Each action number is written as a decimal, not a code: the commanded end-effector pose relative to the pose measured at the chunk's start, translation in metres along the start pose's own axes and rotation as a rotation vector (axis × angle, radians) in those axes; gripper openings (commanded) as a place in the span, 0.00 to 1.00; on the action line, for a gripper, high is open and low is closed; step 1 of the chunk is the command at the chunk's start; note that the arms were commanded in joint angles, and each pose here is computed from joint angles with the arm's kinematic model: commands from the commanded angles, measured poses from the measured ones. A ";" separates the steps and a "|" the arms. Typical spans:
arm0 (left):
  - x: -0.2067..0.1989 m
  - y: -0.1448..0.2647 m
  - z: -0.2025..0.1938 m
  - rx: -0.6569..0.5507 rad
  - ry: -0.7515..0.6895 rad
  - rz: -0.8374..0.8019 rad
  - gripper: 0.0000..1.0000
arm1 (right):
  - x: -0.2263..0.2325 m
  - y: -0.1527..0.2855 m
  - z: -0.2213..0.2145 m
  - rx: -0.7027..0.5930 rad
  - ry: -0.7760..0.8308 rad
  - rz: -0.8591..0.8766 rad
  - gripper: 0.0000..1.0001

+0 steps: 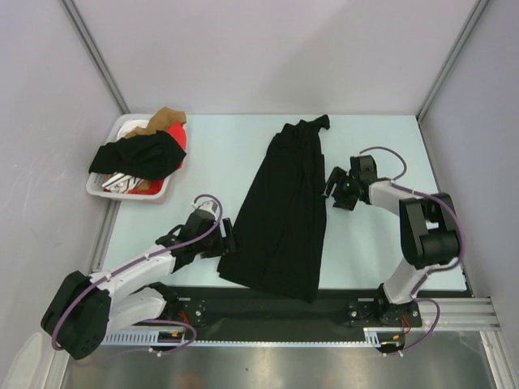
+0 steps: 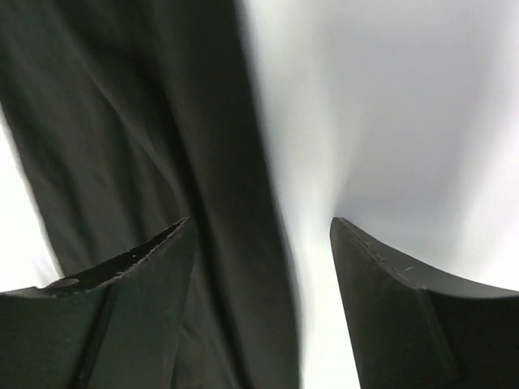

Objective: Fold and stack the tank tops
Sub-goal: Fold the tank top

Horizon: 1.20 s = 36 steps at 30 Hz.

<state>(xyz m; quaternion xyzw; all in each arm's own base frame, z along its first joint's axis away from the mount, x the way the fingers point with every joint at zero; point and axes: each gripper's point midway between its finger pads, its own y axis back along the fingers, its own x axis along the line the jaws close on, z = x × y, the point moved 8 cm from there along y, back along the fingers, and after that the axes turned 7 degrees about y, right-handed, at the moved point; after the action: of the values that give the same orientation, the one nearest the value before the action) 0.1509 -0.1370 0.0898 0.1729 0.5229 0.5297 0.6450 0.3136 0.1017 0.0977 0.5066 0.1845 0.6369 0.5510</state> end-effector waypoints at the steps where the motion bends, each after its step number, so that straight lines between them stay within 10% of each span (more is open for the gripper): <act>1: 0.014 -0.007 -0.014 0.046 0.002 0.013 0.80 | 0.010 -0.020 0.039 -0.083 0.034 0.109 0.71; 17: 0.029 -0.016 -0.031 0.096 0.036 0.036 0.64 | -0.002 -0.109 0.117 -0.117 -0.077 0.212 0.55; 24: 0.034 -0.017 -0.035 0.101 0.042 0.049 0.52 | -0.017 -0.122 0.128 -0.144 -0.141 0.140 0.04; 36: 0.041 -0.020 -0.049 0.141 0.073 0.025 0.44 | -0.055 -0.103 0.167 -0.178 -0.218 -0.019 0.00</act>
<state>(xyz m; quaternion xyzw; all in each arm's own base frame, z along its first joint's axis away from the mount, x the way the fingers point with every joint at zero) 0.1501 -0.1465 0.0702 0.1092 0.5439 0.4918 0.6711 0.4994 0.0567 0.0761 0.5156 0.0463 0.6291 0.5799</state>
